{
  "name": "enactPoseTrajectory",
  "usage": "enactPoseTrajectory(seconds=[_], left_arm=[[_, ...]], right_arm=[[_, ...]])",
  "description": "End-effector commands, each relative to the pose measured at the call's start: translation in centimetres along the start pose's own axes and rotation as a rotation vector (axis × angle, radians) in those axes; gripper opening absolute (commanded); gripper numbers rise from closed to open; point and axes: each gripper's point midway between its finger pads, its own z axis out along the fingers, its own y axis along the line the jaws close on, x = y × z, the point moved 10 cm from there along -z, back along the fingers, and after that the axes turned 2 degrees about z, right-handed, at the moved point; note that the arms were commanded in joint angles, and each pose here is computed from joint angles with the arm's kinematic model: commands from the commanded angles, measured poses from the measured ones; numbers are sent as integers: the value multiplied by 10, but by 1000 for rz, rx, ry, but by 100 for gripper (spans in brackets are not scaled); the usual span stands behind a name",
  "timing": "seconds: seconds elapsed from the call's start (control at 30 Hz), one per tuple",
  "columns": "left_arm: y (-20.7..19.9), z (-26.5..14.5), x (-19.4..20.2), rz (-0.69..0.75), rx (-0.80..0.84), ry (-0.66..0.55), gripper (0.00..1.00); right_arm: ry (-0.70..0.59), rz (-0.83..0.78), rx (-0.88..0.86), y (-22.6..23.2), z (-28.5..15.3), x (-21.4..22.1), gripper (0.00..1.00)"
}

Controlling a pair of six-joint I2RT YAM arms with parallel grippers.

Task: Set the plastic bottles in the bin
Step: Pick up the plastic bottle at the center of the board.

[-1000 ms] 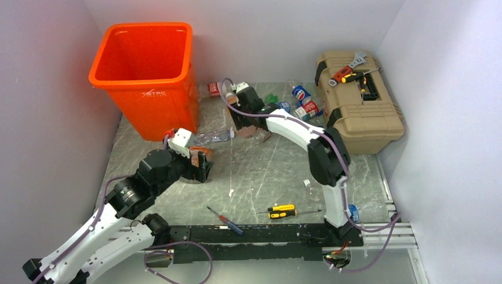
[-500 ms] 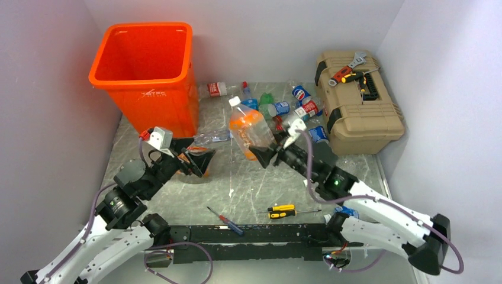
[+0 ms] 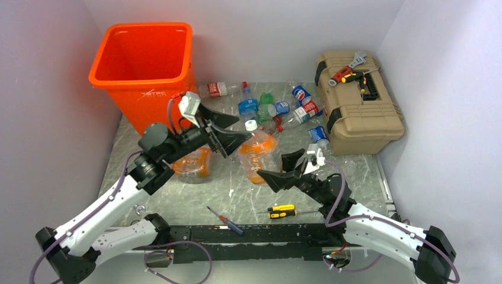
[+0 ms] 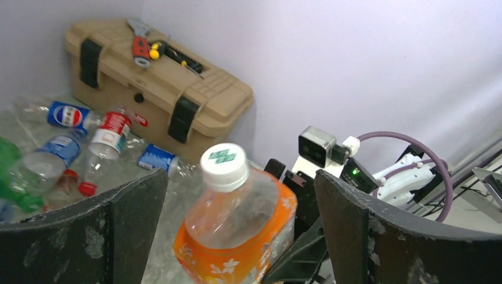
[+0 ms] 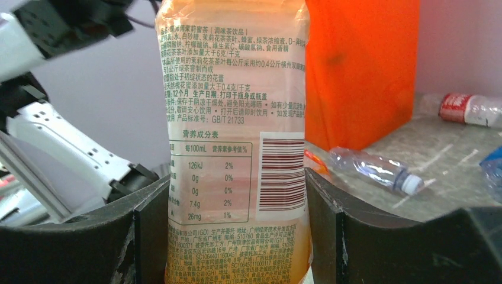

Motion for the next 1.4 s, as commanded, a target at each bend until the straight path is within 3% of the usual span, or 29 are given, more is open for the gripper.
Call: enactPoseTrajectory(seconds=[0.0, 0.5, 0.7, 0.83, 1.0, 1.07, 1.1, 1.27, 1.37], left_arm=[[-11, 12, -12, -62, 113, -21, 99], [-10, 31, -12, -83, 165, 22, 85], [-9, 37, -6, -110, 208, 64, 63], [-7, 42, 1, -136, 234, 118, 61], [-8, 42, 1, -131, 248, 125, 25], [-8, 41, -1, -111, 243, 125, 10], [-8, 40, -1, -104, 236, 132, 2], [-9, 33, -7, -32, 193, 159, 0], [-9, 25, -13, 40, 146, 191, 0]], right_arm=[[-210, 44, -130, 18, 1, -30, 34], [-137, 25, -131, 17, 5, -18, 34], [-145, 26, -125, 17, 3, -19, 34], [-141, 26, -127, 17, 3, -19, 34], [-120, 29, -124, 17, 4, -17, 35], [-102, 34, -115, 17, 5, -17, 43], [-81, 40, -104, 17, 6, -17, 54], [93, 35, -16, 17, 13, -25, 99], [178, 17, 41, 18, 13, -34, 100]])
